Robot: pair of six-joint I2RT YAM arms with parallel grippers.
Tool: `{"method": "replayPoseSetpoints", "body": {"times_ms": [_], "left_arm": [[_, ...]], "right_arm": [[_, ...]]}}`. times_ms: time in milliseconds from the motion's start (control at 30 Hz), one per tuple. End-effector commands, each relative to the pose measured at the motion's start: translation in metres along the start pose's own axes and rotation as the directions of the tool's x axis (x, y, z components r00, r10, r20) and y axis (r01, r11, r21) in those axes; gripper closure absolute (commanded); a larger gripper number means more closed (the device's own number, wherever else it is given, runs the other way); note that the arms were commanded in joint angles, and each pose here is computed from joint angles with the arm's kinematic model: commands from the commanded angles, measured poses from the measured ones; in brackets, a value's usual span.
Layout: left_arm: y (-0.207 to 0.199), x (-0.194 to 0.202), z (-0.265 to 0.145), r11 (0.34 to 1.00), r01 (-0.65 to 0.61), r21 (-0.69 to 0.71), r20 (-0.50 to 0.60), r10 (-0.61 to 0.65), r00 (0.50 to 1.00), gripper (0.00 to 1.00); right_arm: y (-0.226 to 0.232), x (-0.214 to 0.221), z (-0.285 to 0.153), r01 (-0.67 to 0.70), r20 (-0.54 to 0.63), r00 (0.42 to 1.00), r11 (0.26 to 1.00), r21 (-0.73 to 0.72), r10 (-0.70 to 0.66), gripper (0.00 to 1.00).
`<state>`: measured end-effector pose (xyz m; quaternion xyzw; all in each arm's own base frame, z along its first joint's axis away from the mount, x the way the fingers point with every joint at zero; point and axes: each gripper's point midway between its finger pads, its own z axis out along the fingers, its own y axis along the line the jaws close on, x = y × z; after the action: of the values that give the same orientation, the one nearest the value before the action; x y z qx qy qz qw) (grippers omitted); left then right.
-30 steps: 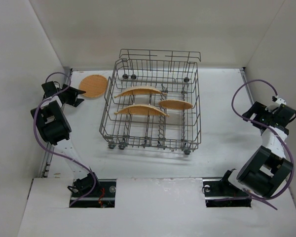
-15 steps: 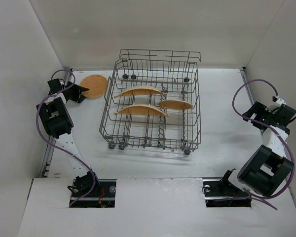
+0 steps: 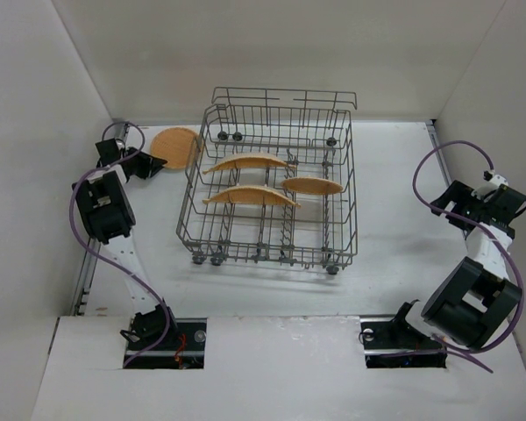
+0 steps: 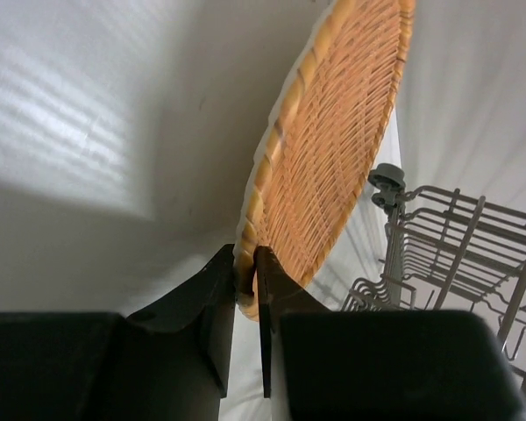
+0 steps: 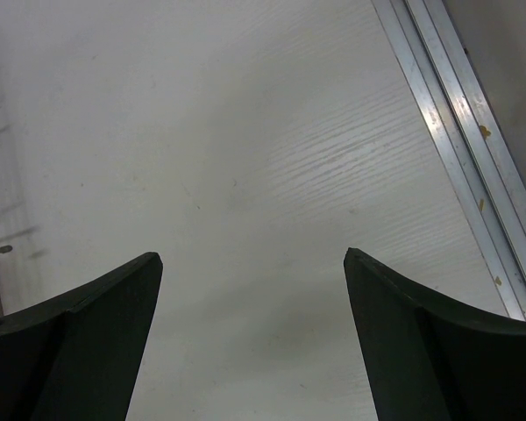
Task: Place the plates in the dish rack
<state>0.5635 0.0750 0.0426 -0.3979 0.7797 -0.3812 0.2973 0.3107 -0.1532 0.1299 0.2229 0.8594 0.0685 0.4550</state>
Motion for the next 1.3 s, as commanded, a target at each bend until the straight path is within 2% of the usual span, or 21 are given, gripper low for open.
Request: {"method": "replayPoseSetpoints", "body": {"times_ms": [0,267,433,533,667,700,800,867,967,1067,1100,1133,1200,1267], "left_arm": [[-0.045,-0.021,-0.045,0.994,-0.100,0.054,0.107,0.094,0.990,0.97],[-0.084,-0.012,-0.129,0.988,-0.130,0.083,0.186,0.112,0.976,0.97],[-0.136,0.000,-0.180,0.960,-0.254,0.122,0.273,0.213,0.938,0.97],[-0.182,0.014,-0.210,0.913,-0.388,0.126,0.330,0.330,0.884,0.97],[-0.240,0.043,-0.242,0.791,-0.607,0.074,0.390,0.537,0.748,0.96],[-0.253,0.054,-0.248,0.746,-0.663,0.059,0.392,0.594,0.703,0.96],[-0.288,0.085,-0.263,0.580,-0.815,-0.016,0.403,0.749,0.525,0.96],[-0.306,0.106,-0.272,0.450,-0.891,-0.060,0.398,0.829,0.392,0.95],[-0.323,0.148,-0.277,0.204,-0.974,-0.095,0.367,0.917,0.156,0.95],[-0.329,0.190,-0.277,-0.025,-0.995,-0.094,0.336,0.940,-0.055,0.95],[-0.329,0.211,-0.277,-0.139,-0.986,-0.088,0.324,0.932,-0.160,0.95],[-0.329,0.227,-0.277,-0.223,-0.971,-0.084,0.319,0.917,-0.238,0.95],[-0.326,0.253,-0.276,-0.370,-0.925,-0.081,0.309,0.873,-0.377,0.94],[-0.323,0.278,-0.275,-0.491,-0.868,-0.072,0.310,0.816,-0.487,0.94]], "right_arm": [[0.009,-0.024,-0.002,0.034,0.049,0.998,0.999,-0.030,-0.033,0.10],[0.020,-0.020,-0.003,0.087,0.049,0.995,0.995,-0.056,-0.084,0.10],[0.026,-0.019,-0.005,0.110,0.053,0.993,0.991,-0.074,-0.107,0.10],[0.030,-0.019,-0.007,0.127,0.064,0.991,0.987,-0.094,-0.121,0.10],[0.035,-0.019,-0.011,0.145,0.080,0.987,0.983,-0.112,-0.136,0.10],[0.036,-0.018,-0.011,0.146,0.080,0.987,0.983,-0.115,-0.138,0.10],[0.039,-0.019,-0.014,0.157,0.092,0.985,0.980,-0.124,-0.146,0.10],[0.040,-0.018,-0.015,0.167,0.100,0.983,0.978,-0.126,-0.155,0.10],[0.042,-0.018,-0.016,0.177,0.107,0.981,0.975,-0.134,-0.164,0.10],[0.044,-0.017,-0.016,0.184,0.108,0.979,0.973,-0.138,-0.170,0.10],[0.045,-0.017,-0.017,0.187,0.107,0.979,0.973,-0.139,-0.173,0.10],[0.046,-0.017,-0.017,0.188,0.109,0.979,0.972,-0.140,-0.174,0.10],[0.045,-0.017,-0.017,0.190,0.109,0.978,0.972,-0.138,-0.176,0.10],[0.045,-0.017,-0.018,0.194,0.113,0.977,0.972,-0.136,-0.179,0.10]]}}
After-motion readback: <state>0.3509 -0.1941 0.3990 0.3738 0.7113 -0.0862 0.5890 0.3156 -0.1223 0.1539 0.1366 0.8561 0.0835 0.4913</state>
